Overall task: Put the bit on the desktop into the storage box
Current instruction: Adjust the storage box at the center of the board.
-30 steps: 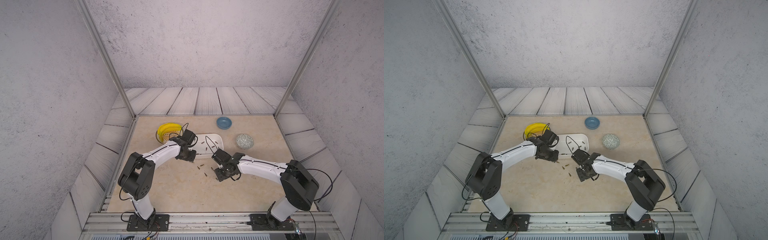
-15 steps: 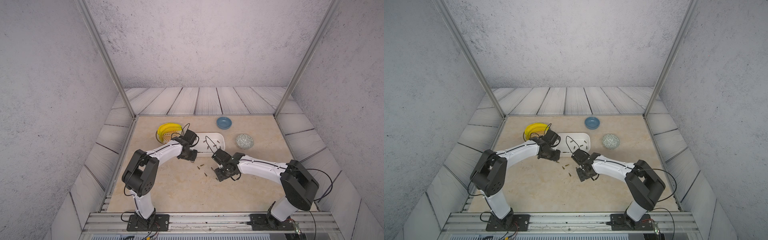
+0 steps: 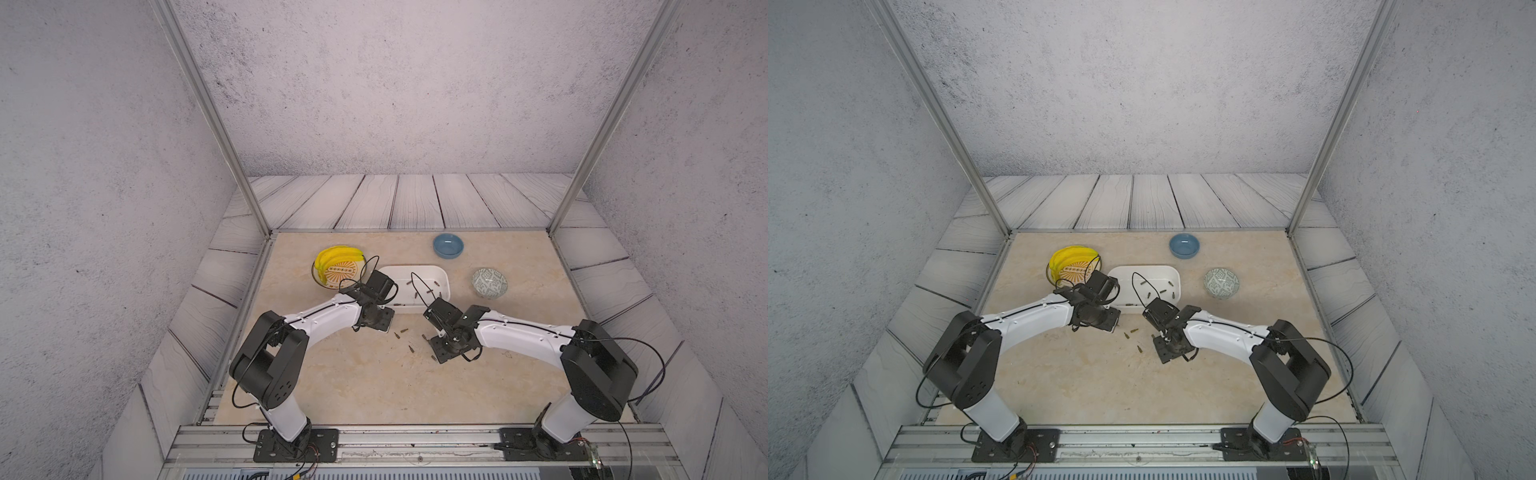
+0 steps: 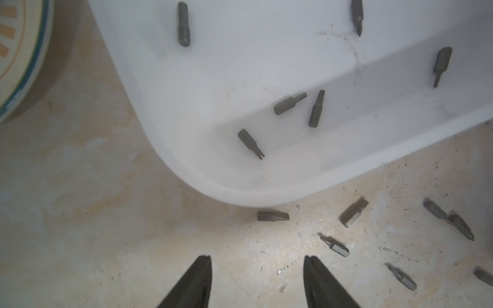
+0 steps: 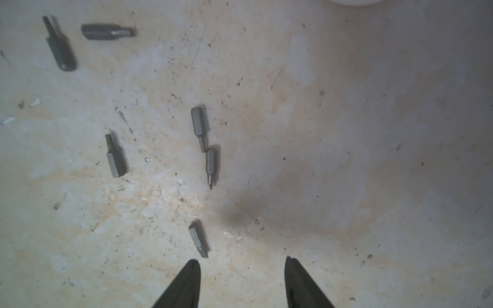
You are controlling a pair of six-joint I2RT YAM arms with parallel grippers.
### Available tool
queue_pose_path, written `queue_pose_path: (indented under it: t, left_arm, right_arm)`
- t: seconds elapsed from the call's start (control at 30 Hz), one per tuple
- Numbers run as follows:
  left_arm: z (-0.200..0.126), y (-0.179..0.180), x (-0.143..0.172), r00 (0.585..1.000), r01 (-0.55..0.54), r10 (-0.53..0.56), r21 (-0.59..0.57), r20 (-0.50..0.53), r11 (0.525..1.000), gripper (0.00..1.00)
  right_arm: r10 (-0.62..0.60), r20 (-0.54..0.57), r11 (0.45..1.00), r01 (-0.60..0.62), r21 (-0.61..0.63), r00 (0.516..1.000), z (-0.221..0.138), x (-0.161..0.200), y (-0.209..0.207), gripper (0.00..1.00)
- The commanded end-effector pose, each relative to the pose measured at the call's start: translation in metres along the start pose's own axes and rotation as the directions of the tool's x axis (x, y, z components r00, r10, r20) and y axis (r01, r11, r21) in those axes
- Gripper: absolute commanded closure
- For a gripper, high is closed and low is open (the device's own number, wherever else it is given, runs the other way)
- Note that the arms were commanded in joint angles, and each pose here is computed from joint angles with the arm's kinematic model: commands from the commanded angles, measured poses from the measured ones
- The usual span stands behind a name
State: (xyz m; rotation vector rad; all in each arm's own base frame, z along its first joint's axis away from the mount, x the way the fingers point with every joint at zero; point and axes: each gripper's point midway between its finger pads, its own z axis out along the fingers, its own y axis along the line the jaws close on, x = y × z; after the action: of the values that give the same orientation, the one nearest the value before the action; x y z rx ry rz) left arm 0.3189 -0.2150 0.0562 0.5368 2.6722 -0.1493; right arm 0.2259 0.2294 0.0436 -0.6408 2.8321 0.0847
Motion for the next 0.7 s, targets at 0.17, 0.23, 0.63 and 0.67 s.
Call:
queue_pose_path:
  t: [0.17, 0.23, 0.63, 0.67]
  left_arm:
    - [0.013, -0.003, -0.002, 1.0, 0.0, 0.0, -0.021, 0.006, 1.0, 0.39]
    - [0.016, -0.004, -0.001, 1.0, -0.001, 0.001, -0.019, -0.001, 1.0, 0.39]
    - [0.033, -0.008, 0.003, 1.0, -0.002, 0.002, -0.007, -0.015, 1.0, 0.4]
    - [0.034, -0.008, 0.003, 1.0, -0.002, 0.002, -0.007, -0.016, 1.0, 0.41]
  right_arm:
    - [0.009, 0.011, 1.0, -0.009, 0.028, 1.0, -0.006, -0.003, -0.005, 0.45]
    - [0.009, 0.011, 1.0, -0.009, 0.03, 1.0, -0.006, -0.003, -0.005, 0.45]
    - [0.009, 0.01, 0.999, -0.01, 0.037, 1.0, -0.006, -0.001, -0.007, 0.45]
    - [0.008, 0.008, 0.999, -0.008, 0.037, 1.0, -0.006, -0.001, -0.007, 0.45]
